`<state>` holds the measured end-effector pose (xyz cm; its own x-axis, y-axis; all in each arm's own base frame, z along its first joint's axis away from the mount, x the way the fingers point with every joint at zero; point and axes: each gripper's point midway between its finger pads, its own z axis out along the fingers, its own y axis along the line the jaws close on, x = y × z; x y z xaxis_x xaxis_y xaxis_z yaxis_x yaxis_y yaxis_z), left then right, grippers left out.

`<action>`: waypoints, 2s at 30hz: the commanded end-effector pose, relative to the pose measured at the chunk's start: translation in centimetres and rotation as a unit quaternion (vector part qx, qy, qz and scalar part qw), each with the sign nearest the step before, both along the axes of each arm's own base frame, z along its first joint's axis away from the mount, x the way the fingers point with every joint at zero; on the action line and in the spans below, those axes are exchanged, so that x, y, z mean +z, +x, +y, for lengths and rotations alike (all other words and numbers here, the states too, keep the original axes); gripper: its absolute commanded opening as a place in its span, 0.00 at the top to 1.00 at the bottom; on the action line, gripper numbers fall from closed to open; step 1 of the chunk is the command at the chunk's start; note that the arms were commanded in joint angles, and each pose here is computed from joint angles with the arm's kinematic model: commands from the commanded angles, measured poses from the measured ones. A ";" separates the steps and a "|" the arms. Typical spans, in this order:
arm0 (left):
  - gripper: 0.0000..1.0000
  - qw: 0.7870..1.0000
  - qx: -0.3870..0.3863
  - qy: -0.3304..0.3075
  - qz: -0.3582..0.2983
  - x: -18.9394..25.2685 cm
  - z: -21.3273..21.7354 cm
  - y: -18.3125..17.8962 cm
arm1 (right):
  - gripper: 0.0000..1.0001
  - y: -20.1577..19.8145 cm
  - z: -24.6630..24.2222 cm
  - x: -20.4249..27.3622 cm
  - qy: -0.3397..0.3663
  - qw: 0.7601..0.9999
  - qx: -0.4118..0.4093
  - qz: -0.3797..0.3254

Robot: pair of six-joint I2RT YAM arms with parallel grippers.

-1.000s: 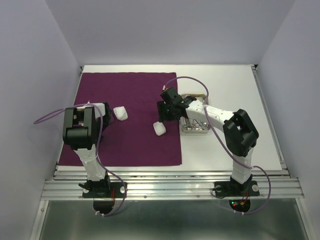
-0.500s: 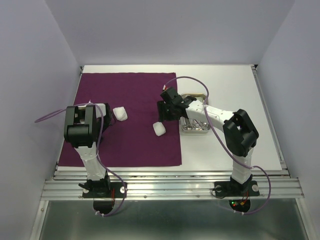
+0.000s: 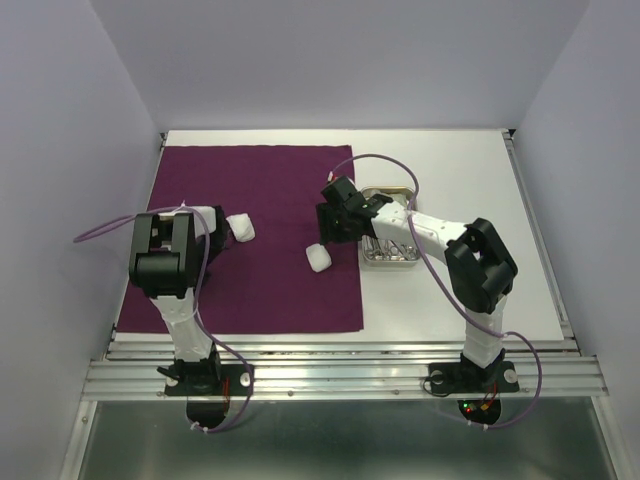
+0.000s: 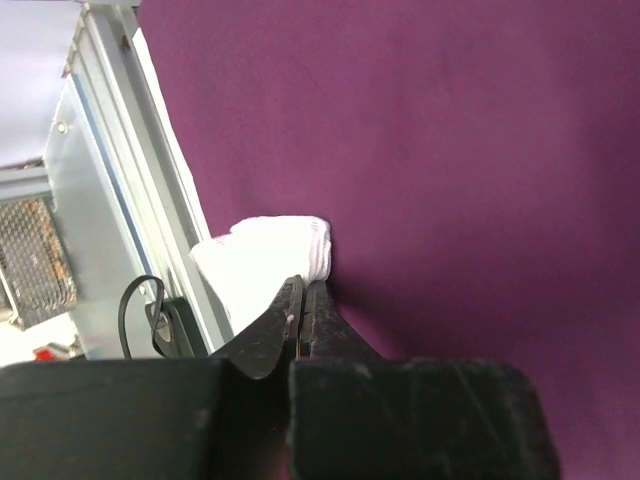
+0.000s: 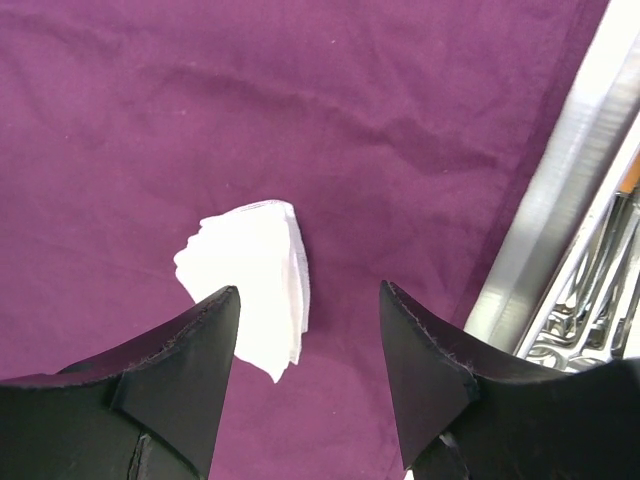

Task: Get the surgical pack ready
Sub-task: Adjust the medical item in the surgical kit.

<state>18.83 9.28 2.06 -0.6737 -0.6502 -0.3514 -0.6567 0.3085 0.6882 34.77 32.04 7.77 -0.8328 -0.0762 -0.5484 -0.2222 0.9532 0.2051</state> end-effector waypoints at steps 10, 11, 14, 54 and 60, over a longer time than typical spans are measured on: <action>1.00 0.994 -0.077 -0.005 -0.078 3.6 -3.8 5.9 | 0.36 1.0 -0.5 -1.2 -0.025 0.999 -0.022 -0.024; 1.00 0.994 -0.083 -0.007 -0.077 3.5 -4.1 6.3 | 0.36 1.0 -0.6 -1.3 -0.026 0.999 -0.025 -0.023; 1.00 0.991 -0.107 -0.010 -0.075 3.3 -5.3 7.3 | 0.36 0.8 -1.1 -1.4 -0.029 0.999 -0.035 -0.024; 1.00 0.867 -0.464 -0.137 -0.122 9.3 -29.0 13.1 | 0.30 3.6 -13.8 5.4 -0.013 0.981 -0.172 -0.093; 1.00 0.855 -0.474 -0.172 -0.124 8.9 -32.1 12.2 | 0.29 3.7 -18.5 6.8 -0.015 0.969 -0.219 -0.110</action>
<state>31.36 -21.73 10.41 -0.8799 0.0583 -0.4716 -0.1259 0.9283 0.3498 37.64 16.25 11.45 -0.7324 0.1982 -0.6514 0.1276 0.9797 0.1547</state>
